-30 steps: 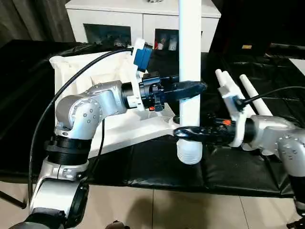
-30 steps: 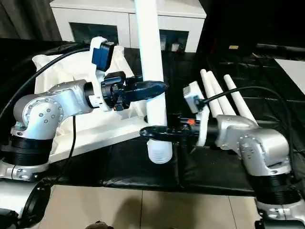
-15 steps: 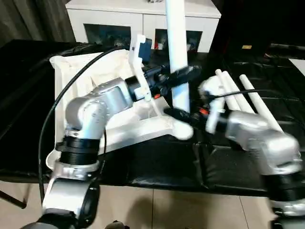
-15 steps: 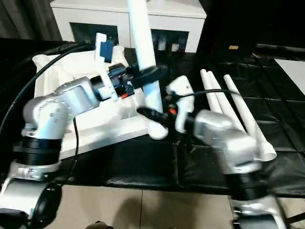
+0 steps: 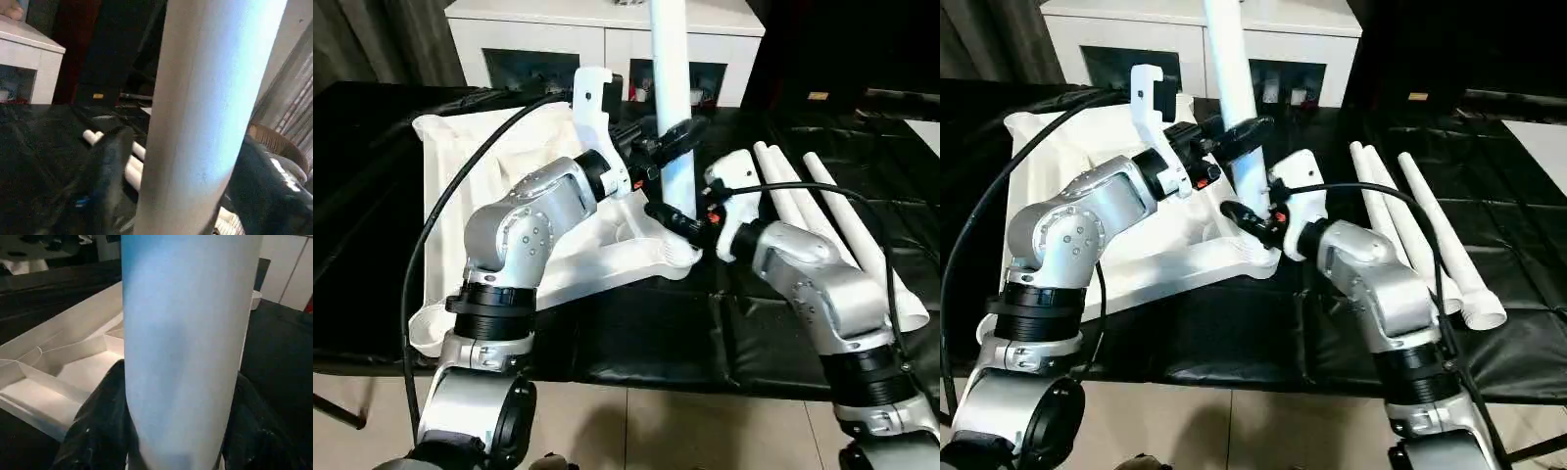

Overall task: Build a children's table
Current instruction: Pick table leg

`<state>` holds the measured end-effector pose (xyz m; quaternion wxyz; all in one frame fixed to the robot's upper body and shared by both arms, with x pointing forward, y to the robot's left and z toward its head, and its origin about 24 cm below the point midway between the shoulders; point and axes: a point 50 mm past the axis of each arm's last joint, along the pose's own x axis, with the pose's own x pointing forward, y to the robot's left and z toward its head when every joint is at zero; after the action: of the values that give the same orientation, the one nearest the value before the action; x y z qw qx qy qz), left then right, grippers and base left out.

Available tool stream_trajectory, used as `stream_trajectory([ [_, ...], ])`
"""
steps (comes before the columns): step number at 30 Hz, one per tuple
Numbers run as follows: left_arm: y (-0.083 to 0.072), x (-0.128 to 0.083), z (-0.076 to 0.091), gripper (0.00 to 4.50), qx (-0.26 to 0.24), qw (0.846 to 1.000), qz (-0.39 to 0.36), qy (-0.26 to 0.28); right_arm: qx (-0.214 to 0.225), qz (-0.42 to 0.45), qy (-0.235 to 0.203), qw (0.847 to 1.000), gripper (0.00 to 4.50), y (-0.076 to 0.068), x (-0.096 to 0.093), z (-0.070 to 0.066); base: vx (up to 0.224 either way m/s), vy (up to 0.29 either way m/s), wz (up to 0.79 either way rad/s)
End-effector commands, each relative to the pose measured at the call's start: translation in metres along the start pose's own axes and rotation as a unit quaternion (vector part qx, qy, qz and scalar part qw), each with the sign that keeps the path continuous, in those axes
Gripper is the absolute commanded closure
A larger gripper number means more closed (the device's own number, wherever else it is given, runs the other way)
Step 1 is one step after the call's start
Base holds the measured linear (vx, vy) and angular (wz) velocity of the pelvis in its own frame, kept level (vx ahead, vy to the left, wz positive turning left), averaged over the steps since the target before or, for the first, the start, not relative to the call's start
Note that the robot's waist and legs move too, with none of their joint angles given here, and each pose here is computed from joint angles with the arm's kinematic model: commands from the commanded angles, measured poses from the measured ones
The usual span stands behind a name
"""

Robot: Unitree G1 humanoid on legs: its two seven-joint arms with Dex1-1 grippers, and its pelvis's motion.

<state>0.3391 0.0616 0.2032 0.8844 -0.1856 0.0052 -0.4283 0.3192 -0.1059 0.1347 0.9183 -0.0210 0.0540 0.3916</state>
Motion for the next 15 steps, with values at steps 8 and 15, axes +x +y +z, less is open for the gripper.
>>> stream_trajectory([
  [8, 0.0, 0.002, 0.004, 2.26, -0.007, 1.0, -0.001, -0.01, -0.014, 0.001, -0.021, 1.0, 2.06, -0.001, 0.001, 0.01, 0.0, 0.0, 0.0],
  [15, 0.0, -0.002, 0.008, 2.6, -0.002, 1.0, -0.029, 0.008, 0.037, 0.051, -0.042, 0.997, 1.45, -0.002, -0.007, 0.02, 0.0, 0.0, 0.0],
])
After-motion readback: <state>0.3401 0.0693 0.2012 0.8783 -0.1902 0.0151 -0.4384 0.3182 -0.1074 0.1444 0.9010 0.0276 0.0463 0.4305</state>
